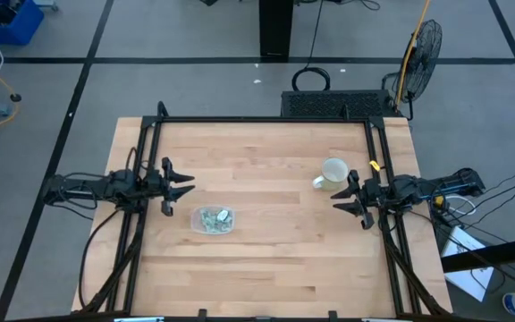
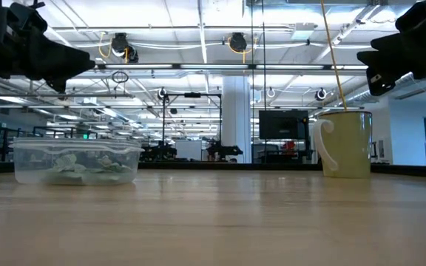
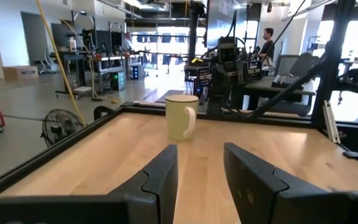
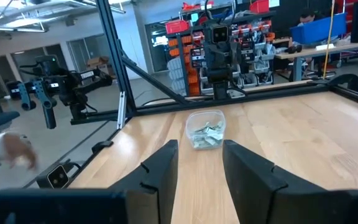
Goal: Pick and place Stevia / Truvia into bins
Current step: Return to Home Position
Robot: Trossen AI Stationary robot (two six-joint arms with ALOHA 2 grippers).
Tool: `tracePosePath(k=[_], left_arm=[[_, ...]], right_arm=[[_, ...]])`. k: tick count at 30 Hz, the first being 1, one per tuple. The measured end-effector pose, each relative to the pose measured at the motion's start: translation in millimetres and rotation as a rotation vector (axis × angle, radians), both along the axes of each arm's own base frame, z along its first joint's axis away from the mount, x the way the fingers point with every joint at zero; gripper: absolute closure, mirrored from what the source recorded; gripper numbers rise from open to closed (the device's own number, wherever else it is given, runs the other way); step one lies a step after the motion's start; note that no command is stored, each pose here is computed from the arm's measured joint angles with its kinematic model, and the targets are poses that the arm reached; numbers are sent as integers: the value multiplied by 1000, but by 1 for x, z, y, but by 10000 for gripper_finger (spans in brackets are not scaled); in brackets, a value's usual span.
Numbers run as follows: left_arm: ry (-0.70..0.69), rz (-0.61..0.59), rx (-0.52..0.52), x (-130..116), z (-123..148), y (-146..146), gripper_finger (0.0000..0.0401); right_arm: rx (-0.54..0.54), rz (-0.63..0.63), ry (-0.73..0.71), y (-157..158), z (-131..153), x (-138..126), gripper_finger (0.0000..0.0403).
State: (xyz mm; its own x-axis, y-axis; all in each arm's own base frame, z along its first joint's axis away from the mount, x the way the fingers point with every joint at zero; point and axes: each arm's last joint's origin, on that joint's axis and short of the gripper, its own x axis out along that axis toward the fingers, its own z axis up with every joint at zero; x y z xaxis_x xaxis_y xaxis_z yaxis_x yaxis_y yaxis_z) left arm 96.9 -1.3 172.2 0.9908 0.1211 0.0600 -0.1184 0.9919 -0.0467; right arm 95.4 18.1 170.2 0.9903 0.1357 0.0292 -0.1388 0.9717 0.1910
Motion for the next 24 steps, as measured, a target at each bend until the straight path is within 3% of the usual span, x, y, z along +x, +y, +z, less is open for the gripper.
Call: tracePosePath(k=[24], left_arm=[[-12, 1, 0, 0, 1, 0, 265]], right_arm=[[0, -2, 0, 0, 0, 0, 284]])
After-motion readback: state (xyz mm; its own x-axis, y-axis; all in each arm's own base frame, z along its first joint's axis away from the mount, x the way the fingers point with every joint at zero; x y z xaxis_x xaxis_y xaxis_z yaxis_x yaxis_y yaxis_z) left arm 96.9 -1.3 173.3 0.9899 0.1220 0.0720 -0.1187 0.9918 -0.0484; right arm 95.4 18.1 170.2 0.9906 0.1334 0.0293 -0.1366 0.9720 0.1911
